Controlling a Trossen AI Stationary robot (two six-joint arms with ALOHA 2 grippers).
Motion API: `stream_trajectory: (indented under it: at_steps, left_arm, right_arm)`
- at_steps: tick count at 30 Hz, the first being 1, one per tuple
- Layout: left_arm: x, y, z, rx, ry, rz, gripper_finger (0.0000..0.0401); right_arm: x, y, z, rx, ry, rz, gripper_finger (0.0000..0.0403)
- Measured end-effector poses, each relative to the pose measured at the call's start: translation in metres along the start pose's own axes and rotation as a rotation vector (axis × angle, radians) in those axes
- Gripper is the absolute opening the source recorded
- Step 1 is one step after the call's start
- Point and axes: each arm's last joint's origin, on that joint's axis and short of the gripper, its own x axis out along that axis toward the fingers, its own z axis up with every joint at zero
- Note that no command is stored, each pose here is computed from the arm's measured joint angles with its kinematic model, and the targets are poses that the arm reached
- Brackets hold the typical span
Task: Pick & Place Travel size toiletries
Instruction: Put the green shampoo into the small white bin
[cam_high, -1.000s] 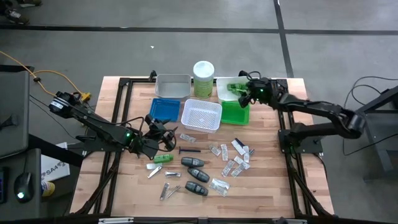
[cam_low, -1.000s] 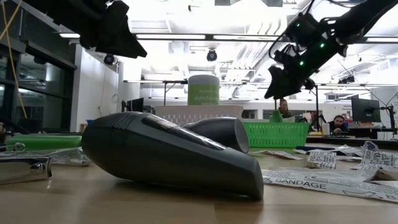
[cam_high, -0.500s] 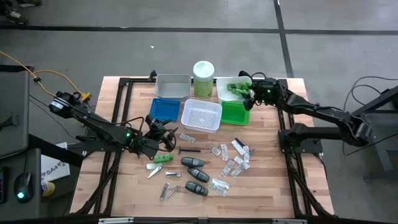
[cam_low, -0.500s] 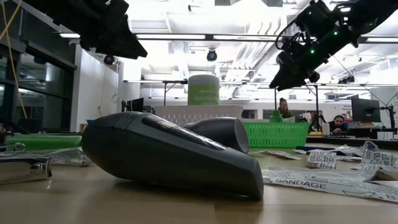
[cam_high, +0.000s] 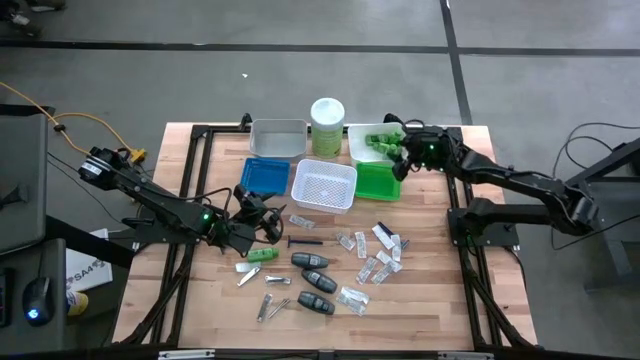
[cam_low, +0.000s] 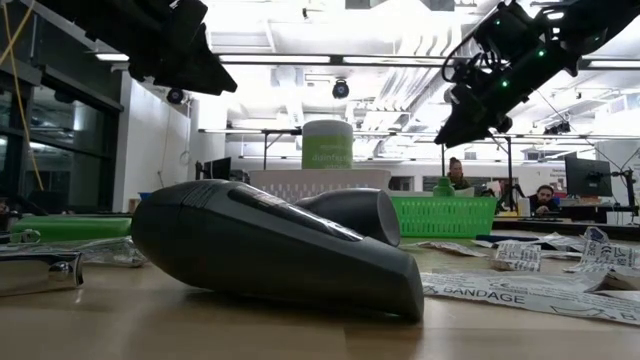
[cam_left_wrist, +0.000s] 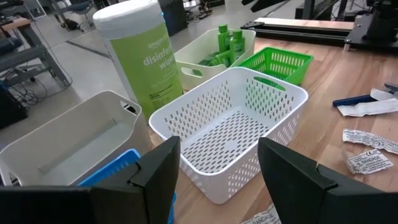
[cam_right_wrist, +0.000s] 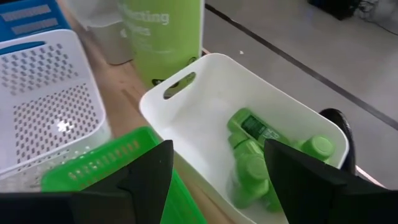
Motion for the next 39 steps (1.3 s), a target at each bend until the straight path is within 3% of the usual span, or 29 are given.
stream_trajectory:
  at_steps: [8, 19, 32, 39]
  left_arm:
    - [0.0, 0.0, 0.0, -0.005, 0.0, 0.0, 0.0214]
    - [-0.0001, -0.0017, -0.0007, -0.022, 0.029, -0.059, 0.0214]
    - [-0.0001, -0.0021, -0.0009, -0.022, 0.038, -0.075, 0.0214]
    - [0.001, -0.0016, -0.0008, -0.051, 0.042, -0.075, 0.0214]
  right_arm:
    - [0.0, 0.0022, 0.0008, -0.054, -0.01, 0.064, 0.0244]
    - [-0.0004, 0.0034, 0.0006, 0.025, -0.005, 0.106, 0.0244]
    - [-0.0008, 0.0037, -0.0083, 0.021, 0.087, 0.119, 0.0244]
    - [-0.0018, 0.0091, 0.0007, 0.03, -0.002, 0.308, 0.0244]
